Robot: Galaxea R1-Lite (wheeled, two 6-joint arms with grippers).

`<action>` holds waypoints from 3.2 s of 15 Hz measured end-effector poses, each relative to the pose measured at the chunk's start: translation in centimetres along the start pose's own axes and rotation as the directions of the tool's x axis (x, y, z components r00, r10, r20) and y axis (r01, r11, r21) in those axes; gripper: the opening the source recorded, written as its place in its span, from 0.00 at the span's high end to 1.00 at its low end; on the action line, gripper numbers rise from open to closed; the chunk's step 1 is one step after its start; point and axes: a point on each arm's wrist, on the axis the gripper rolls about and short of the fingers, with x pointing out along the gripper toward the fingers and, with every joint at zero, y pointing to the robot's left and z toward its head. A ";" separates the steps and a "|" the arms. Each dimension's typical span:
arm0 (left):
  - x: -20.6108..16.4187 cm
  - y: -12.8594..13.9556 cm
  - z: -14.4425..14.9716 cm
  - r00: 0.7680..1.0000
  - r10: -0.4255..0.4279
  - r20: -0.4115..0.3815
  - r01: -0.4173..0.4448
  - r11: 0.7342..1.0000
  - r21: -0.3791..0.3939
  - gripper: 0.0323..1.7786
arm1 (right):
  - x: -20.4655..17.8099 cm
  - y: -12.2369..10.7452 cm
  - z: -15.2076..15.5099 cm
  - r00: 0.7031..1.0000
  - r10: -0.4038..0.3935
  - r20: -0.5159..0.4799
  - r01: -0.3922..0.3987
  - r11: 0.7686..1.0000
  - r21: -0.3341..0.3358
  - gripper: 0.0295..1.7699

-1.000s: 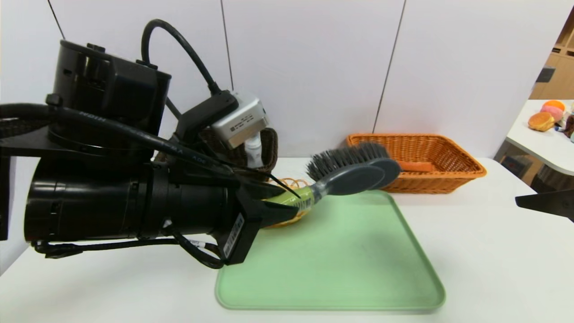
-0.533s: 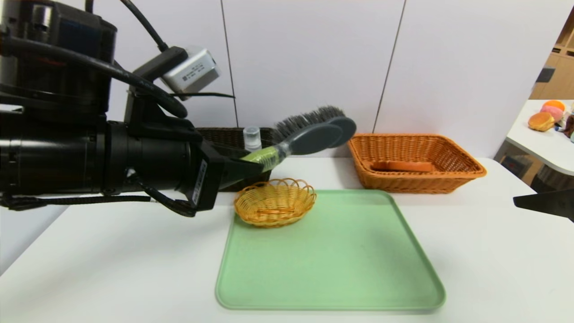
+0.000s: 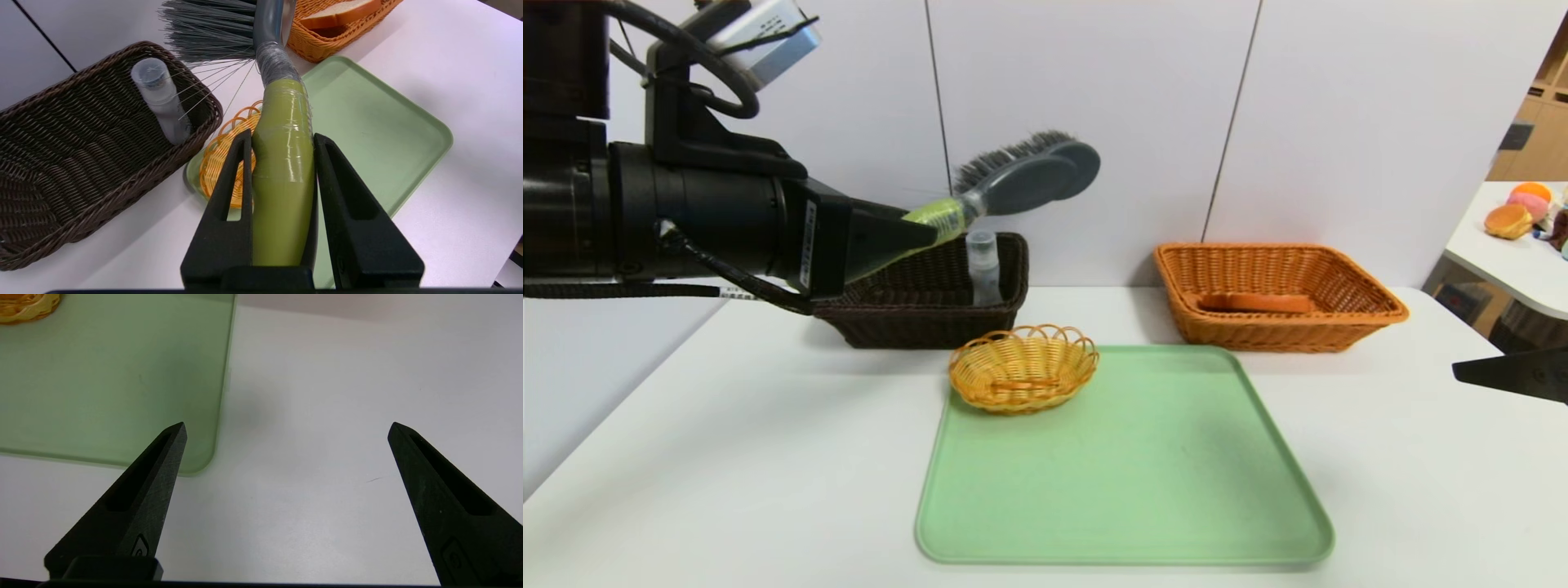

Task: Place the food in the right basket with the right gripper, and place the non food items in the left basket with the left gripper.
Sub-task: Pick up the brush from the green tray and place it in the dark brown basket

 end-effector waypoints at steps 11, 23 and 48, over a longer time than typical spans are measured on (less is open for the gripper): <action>-1.2 5.2 -0.9 0.976 0.206 -0.075 -0.212 0.974 -0.076 0.73 | 0.3 -0.1 0.0 1.000 -0.005 -0.010 0.005 1.000 0.005 0.04; 1.0 9.2 -3.4 0.936 0.281 -0.212 -0.313 0.940 -0.133 0.73 | 0.6 -0.1 -0.2 1.000 -0.009 -0.022 0.009 1.000 0.010 0.04; 7.3 13.7 -5.6 0.878 0.249 -0.409 -0.340 0.926 -0.166 0.73 | 1.5 -0.1 -0.1 0.999 -0.014 -0.053 0.017 0.999 0.050 0.04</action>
